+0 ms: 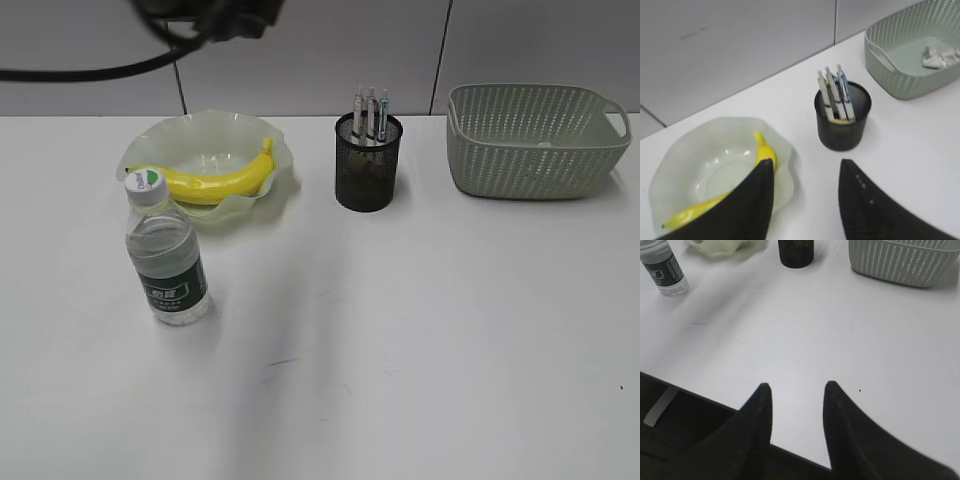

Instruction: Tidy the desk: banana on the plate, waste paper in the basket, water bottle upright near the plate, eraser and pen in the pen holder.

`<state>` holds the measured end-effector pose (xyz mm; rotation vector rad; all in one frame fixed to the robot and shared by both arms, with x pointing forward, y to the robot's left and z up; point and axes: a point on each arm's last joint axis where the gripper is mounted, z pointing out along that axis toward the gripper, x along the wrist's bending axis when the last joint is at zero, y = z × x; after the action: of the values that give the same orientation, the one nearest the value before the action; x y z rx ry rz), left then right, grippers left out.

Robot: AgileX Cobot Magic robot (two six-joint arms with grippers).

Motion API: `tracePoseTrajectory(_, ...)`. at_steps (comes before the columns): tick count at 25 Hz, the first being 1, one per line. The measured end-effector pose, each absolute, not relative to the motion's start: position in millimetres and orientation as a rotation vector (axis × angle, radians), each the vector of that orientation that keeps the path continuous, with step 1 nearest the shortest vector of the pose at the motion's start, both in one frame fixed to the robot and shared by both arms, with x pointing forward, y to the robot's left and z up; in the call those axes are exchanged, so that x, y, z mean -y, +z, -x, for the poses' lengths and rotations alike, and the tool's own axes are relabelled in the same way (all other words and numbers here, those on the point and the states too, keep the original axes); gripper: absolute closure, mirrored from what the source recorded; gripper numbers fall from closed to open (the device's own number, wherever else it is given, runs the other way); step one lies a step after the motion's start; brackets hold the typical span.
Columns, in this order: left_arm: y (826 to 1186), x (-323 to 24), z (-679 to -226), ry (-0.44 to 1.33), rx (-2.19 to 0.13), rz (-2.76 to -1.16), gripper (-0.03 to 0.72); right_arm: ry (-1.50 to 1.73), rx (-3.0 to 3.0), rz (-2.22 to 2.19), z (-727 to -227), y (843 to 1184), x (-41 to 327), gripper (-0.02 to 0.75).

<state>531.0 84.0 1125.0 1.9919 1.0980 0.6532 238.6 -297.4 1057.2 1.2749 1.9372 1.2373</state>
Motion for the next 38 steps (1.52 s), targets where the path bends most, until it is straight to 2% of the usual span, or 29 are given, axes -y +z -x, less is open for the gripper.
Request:
tracePoseTrajectory(5, 1143.8, -169.3, -425.2, 0.665, -1.114, -1.929, 0.375, 1.237, -1.937, -1.275, -238.6, 1057.2, 297.4, 0.453)
tracePoseTrajectory(10, 1128.9, -255.1, -329.8, 0.684, -1.208, -1.855, 0.378, 1.236, -1.937, -1.275, -238.6, 1057.1, 297.5, 0.453)
tracePoseTrajectory(15, 1101.1, -306.6, -269.1, 0.666, -1.244, -1.757, 0.38, 1.236, -1.937, -1.275, -238.6, 1057.1, 297.5, 0.454)
tracePoseTrajectory(18, 1083.8, -319.9, -250.2, 0.659, -1.198, -1.717, 0.381, 1.236, -1.937, -1.275, -238.6, 1057.1, 297.5, 0.456)
tracePoseTrajectory(22, 1065.3, -321.3, -240.2, 0.625, -1.121, -1.716, 0.384, 1.235, -1.938, -1.275, -238.6, 1057.1, 297.5, 0.473)
tracePoseTrajectory(32, 1063.8, -320.0, -239.9, 0.618, -1.104, -1.727, 0.424, 1.236, -1.938, -1.275, -238.5, 1057.1, 297.4, 0.489)
tracePoseTrajectory(35, 1063.9, -320.0, -238.7, 0.657, -1.16, -1.697, 0.428, 1.219, -1.906, -1.307, -238.6, 1057.1, 297.3, 0.489)
tracePoseTrajectory(38, 1063.9, -319.6, -234.8, 0.777, -1.337, -1.595, 0.431, 1.147, -1.778, -1.418, -238.9, 1057.1, 297.3, 0.491)
